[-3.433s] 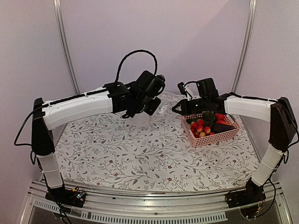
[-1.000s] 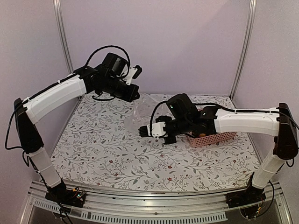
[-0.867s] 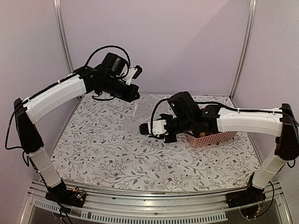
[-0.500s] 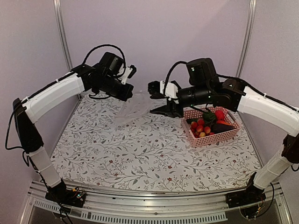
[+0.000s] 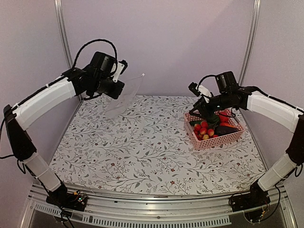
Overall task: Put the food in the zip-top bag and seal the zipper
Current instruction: Adjust the bin at the center of the board.
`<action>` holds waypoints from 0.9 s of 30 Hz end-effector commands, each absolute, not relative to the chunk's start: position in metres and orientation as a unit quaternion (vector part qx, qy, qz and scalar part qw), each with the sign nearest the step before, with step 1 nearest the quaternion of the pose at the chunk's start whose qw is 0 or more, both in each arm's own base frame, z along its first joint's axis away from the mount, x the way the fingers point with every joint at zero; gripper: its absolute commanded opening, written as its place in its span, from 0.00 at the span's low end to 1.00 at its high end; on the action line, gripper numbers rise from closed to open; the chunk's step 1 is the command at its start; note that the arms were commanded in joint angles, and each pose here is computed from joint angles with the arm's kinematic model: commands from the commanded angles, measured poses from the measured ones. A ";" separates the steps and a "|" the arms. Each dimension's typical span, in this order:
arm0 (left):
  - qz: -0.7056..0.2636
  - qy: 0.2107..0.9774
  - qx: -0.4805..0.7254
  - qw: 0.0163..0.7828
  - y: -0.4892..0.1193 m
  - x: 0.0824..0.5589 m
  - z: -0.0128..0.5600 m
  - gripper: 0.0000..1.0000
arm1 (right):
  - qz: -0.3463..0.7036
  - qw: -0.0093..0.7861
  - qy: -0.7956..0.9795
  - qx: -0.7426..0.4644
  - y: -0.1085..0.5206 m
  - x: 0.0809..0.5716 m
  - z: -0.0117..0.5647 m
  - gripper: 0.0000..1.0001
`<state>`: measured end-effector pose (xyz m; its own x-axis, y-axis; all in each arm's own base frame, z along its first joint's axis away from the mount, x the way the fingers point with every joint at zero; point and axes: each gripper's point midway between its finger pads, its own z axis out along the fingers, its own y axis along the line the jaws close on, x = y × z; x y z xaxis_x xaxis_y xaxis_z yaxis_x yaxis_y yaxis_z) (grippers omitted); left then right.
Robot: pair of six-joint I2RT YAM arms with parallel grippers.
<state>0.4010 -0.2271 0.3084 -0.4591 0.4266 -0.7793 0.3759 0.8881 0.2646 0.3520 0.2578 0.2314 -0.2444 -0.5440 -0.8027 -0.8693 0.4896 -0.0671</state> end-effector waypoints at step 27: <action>-0.054 0.829 0.236 0.505 -0.254 0.406 0.241 0.00 | 0.180 0.165 0.866 -0.436 0.273 0.372 0.076 0.21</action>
